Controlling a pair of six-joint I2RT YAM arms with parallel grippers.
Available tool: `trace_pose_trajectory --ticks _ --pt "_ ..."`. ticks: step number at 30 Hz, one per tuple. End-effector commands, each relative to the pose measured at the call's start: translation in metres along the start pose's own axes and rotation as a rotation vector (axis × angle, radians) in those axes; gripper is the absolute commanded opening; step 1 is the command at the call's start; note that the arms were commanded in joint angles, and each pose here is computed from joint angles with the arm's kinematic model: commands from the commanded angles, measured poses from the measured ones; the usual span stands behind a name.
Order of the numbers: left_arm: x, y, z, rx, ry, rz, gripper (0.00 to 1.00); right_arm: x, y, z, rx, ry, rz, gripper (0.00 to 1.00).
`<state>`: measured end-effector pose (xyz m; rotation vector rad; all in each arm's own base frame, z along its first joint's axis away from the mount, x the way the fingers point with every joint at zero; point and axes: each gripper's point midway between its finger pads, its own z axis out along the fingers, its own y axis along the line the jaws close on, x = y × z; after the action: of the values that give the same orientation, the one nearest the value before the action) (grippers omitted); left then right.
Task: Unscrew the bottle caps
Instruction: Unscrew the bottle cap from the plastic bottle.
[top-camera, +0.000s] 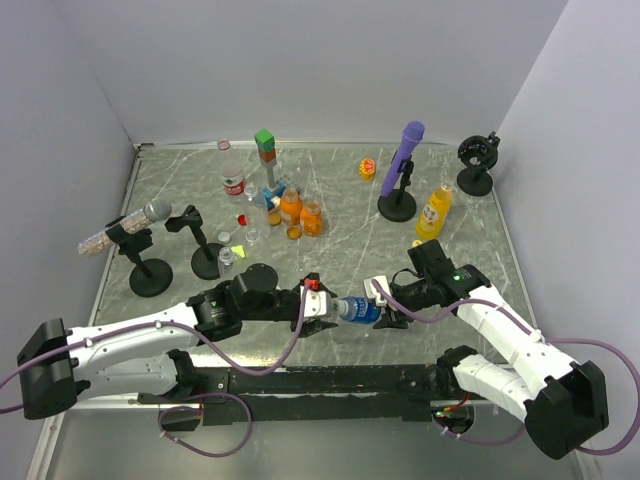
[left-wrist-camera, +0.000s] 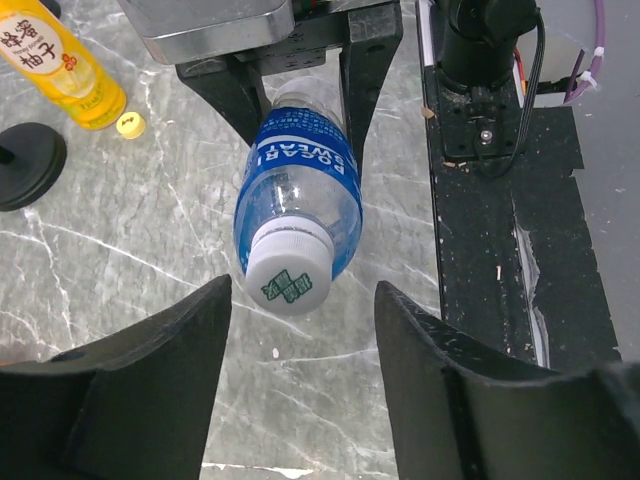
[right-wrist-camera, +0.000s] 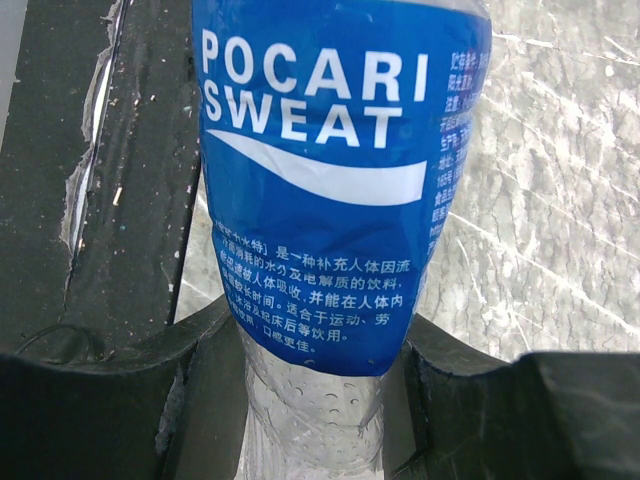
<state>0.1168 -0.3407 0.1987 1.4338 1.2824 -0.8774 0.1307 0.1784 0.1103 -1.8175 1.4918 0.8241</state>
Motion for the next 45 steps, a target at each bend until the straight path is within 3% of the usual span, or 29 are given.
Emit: trace_pose_trajectory --ticks 1,8,13,17,19,21,24,26,30,33,37,39,41,45 --pt "-0.032 0.007 0.006 -0.009 -0.086 0.018 0.61 -0.008 -0.001 -0.001 -0.006 -0.034 -0.039 0.18" --pt "-0.035 0.009 0.009 -0.019 -0.099 -0.004 0.41 -0.007 0.000 0.000 -0.010 -0.031 -0.036 0.18" --pt "-0.037 0.007 0.008 -0.017 -0.118 -0.034 0.33 -0.007 -0.001 0.000 -0.008 -0.030 -0.037 0.18" --pt "-0.039 0.004 0.007 -0.013 -0.124 -0.069 0.02 -0.006 0.000 0.000 -0.011 -0.029 -0.033 0.18" --pt "-0.041 0.003 0.007 -0.014 -0.125 -0.121 0.01 -0.006 -0.001 0.000 -0.010 -0.027 -0.035 0.18" --pt "-0.043 0.004 0.007 -0.028 -0.121 -0.221 0.01 -0.005 -0.001 0.000 -0.010 -0.024 -0.032 0.18" --pt "-0.045 0.011 0.008 -0.116 -0.101 -0.528 0.01 -0.004 -0.001 0.000 -0.008 -0.022 -0.030 0.18" --pt "-0.037 0.012 0.009 -0.192 -0.048 -0.818 0.01 -0.004 -0.002 0.000 -0.007 -0.019 -0.029 0.18" --pt "-0.041 -0.009 0.015 -0.175 -0.045 -1.129 0.01 -0.003 -0.001 0.001 -0.014 -0.018 -0.024 0.18" --pt "-0.045 -0.016 0.018 -0.187 -0.046 -1.226 0.01 -0.003 -0.002 0.001 -0.016 -0.018 -0.021 0.18" --pt "-0.037 -0.008 0.013 -0.292 -0.015 -1.250 0.01 -0.003 -0.001 0.001 -0.015 -0.019 -0.021 0.18" --pt "-0.040 0.000 0.006 -0.331 -0.054 -1.262 0.01 -0.002 -0.001 0.001 -0.016 -0.018 -0.020 0.18" --pt "-0.044 0.004 0.002 -0.344 -0.084 -1.262 0.15 -0.002 -0.001 0.002 -0.019 -0.017 -0.019 0.18" --pt "-0.063 0.003 -0.007 -0.281 -0.180 -1.198 0.59 -0.002 -0.001 0.002 -0.022 -0.016 -0.016 0.18"
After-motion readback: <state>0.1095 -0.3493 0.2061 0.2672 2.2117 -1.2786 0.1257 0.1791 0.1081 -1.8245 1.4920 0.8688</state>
